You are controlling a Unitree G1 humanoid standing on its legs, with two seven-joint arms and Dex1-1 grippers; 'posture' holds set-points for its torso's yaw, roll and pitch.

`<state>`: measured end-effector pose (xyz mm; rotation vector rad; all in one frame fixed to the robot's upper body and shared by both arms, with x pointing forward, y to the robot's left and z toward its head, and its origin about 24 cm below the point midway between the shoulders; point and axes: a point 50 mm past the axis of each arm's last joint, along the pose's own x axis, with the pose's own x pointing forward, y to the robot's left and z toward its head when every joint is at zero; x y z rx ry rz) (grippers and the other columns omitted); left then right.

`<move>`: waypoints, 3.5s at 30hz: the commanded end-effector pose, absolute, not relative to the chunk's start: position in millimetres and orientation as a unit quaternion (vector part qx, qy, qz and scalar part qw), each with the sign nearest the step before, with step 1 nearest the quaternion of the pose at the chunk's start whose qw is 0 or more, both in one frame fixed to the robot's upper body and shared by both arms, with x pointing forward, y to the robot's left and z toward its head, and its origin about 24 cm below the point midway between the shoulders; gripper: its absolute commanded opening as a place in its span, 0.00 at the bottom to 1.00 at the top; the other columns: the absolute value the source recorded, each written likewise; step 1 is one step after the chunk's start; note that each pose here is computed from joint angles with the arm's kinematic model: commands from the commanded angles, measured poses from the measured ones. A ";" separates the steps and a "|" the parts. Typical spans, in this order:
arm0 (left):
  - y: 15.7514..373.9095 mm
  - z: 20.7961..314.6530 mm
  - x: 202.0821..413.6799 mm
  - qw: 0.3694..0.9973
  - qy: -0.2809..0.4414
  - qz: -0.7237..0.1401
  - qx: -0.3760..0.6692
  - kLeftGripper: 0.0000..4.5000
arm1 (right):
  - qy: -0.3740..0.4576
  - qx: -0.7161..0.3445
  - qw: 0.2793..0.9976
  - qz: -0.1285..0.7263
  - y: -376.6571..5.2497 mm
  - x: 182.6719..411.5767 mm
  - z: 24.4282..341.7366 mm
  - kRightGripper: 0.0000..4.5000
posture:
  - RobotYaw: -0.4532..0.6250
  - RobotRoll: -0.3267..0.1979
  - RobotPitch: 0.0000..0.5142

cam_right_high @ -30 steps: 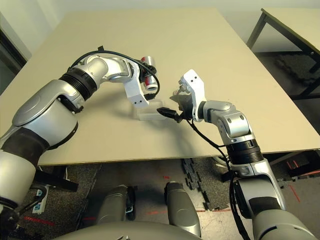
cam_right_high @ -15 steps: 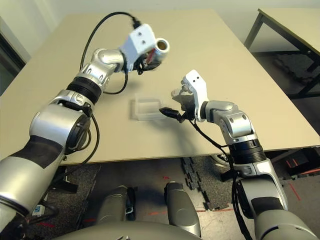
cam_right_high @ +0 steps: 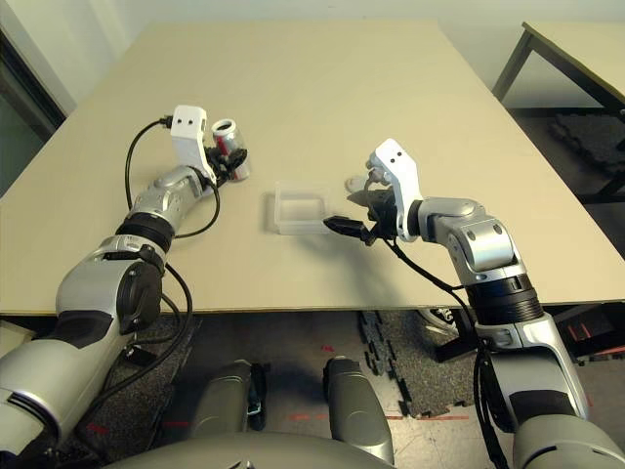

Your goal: Pour the medicine from the bottle into the box.

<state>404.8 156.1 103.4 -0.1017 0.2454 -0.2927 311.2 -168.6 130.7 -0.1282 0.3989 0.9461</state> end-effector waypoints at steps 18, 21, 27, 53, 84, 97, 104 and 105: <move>94.9 204.9 404.9 0.407 -0.124 -0.340 0.839 0.53 | 0.188 -0.044 0.877 0.440 -166.2 313.6 124.9 1.00 | 0.29 0.62 0.13; 86.3 205.9 405.1 0.341 -0.143 -0.333 0.867 0.53 | 0.184 -0.038 0.878 0.440 -162.7 315.4 123.1 1.00 | 0.29 0.62 0.12; 54.3 204.8 403.2 0.284 -0.198 -0.320 0.882 0.53 | 0.181 -0.031 0.880 0.438 -160.0 318.3 121.4 1.00 | 0.28 0.62 0.11; 73.8 200.7 412.9 0.793 -0.016 -0.400 0.459 0.53 | 0.188 -0.029 0.883 0.429 -167.9 317.1 118.0 1.00 | 0.27 0.62 0.13; 173.0 95.6 403.9 0.992 0.115 -0.046 -0.002 0.53 | 0.200 -0.029 0.884 0.423 -172.5 311.4 115.8 1.00 | 0.26 0.62 0.14; 53.7 248.4 400.7 0.479 -0.244 -0.312 0.783 0.53 | 0.199 -0.035 0.877 0.437 -165.7 316.0 116.1 1.00 | 0.30 0.62 0.11; 43.7 199.0 392.8 0.259 -0.232 -0.371 0.861 0.53 | 0.186 -0.021 0.880 0.436 -155.7 323.6 114.6 1.00 | 0.28 0.62 0.09; 43.7 194.5 392.6 0.259 -0.231 -0.374 0.860 0.53 | 0.185 -0.022 0.881 0.435 -155.5 325.0 114.8 1.00 | 0.27 0.62 0.09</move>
